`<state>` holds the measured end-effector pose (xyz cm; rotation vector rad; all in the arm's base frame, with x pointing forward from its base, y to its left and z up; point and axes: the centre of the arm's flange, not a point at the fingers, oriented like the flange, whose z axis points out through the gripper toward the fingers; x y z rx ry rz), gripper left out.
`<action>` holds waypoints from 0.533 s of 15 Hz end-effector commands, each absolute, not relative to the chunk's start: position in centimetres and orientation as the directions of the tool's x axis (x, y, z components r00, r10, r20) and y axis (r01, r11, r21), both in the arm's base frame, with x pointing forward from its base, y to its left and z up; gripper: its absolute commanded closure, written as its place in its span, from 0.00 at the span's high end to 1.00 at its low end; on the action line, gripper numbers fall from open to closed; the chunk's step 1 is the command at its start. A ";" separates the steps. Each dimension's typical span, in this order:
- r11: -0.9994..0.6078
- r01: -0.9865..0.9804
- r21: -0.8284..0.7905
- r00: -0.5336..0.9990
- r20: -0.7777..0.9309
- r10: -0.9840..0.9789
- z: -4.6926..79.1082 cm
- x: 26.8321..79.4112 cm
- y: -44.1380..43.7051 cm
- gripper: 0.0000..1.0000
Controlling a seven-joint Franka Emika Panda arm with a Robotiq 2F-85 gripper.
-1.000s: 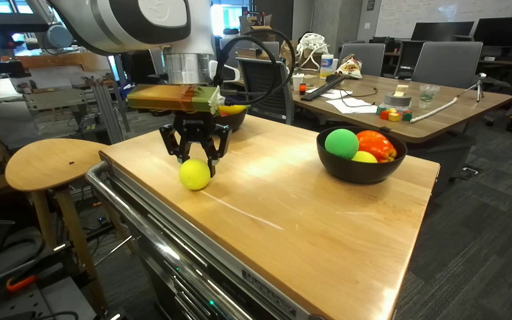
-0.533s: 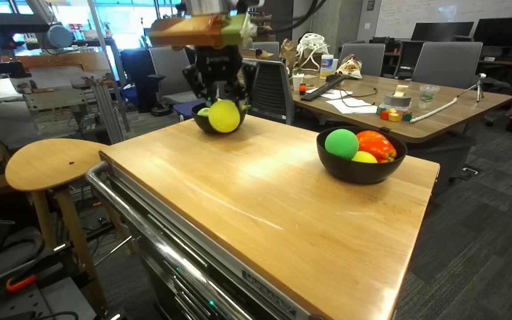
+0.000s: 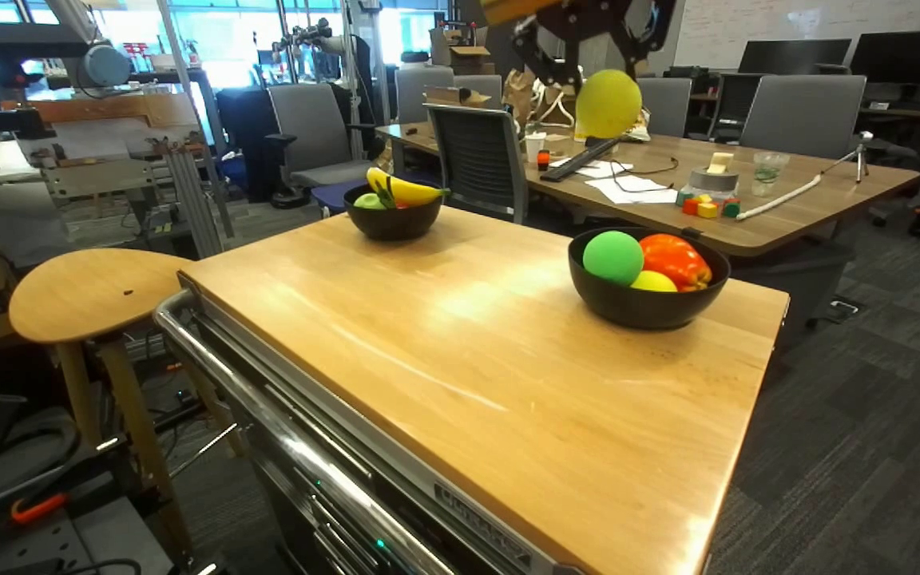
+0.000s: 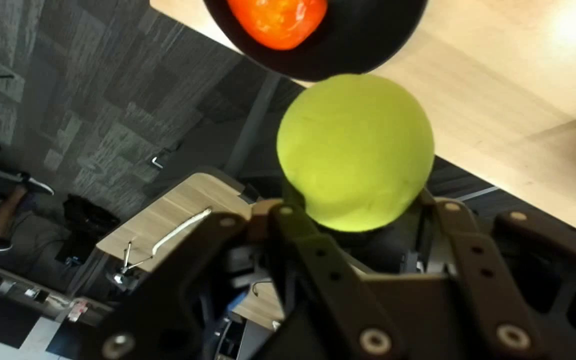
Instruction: Place the fruits and vegetables in the two black bowls
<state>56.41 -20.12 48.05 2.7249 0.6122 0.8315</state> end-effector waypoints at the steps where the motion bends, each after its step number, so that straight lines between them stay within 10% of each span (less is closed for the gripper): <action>1: -0.884 0.327 0.333 0.662 0.587 0.466 43.5 62.9 -22.5 0.20; 8: -0.876 0.399 0.269 0.663 0.575 0.479 37.4 68.4 -23.6 0.20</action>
